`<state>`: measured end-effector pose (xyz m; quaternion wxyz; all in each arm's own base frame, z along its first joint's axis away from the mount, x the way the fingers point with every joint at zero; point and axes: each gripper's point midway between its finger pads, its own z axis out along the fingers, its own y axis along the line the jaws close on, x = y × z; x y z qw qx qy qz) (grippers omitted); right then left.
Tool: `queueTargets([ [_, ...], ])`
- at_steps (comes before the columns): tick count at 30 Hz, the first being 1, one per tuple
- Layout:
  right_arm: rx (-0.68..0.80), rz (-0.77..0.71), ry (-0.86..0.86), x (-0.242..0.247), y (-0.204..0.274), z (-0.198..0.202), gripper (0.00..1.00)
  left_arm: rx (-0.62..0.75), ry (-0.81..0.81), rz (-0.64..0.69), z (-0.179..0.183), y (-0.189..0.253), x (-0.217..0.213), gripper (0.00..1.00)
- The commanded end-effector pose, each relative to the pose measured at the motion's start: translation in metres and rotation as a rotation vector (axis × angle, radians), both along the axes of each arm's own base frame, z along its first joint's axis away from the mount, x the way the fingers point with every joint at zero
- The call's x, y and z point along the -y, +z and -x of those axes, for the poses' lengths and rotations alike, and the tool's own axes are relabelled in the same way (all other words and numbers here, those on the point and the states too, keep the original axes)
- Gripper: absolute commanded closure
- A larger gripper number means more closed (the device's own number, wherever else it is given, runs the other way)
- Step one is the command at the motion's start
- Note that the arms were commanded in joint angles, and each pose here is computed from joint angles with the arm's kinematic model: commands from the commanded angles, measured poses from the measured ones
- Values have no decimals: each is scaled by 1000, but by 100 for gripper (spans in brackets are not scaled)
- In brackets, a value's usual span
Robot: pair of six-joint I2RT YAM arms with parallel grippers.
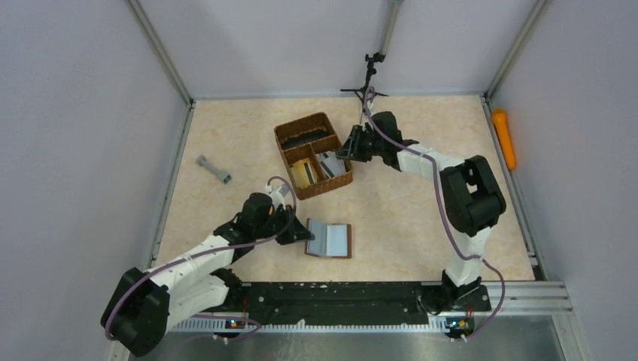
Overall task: Take the credit cards out of the card holder
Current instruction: Place the credit card in the storage box, then remove the credit card from the card holder.
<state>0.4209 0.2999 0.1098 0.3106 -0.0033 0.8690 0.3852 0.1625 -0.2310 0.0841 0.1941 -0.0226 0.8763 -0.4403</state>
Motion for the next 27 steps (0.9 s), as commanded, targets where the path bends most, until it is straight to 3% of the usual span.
queueTargets([
  [1,132,12,-19,10,55,-7,67,68,-24,33,-11,19,8,100],
  [11,120,-103,67,15,65,82,61,33,-38,-33,-9,2,4,98],
  [16,115,-106,134,6,54,145,48,22,-43,-36,-10,-2,5,97],
  [21,141,-133,161,0,52,193,27,7,-50,-37,-7,-6,5,96],
  [27,128,-153,191,-7,38,230,24,17,-48,-30,-8,-2,6,89],
])
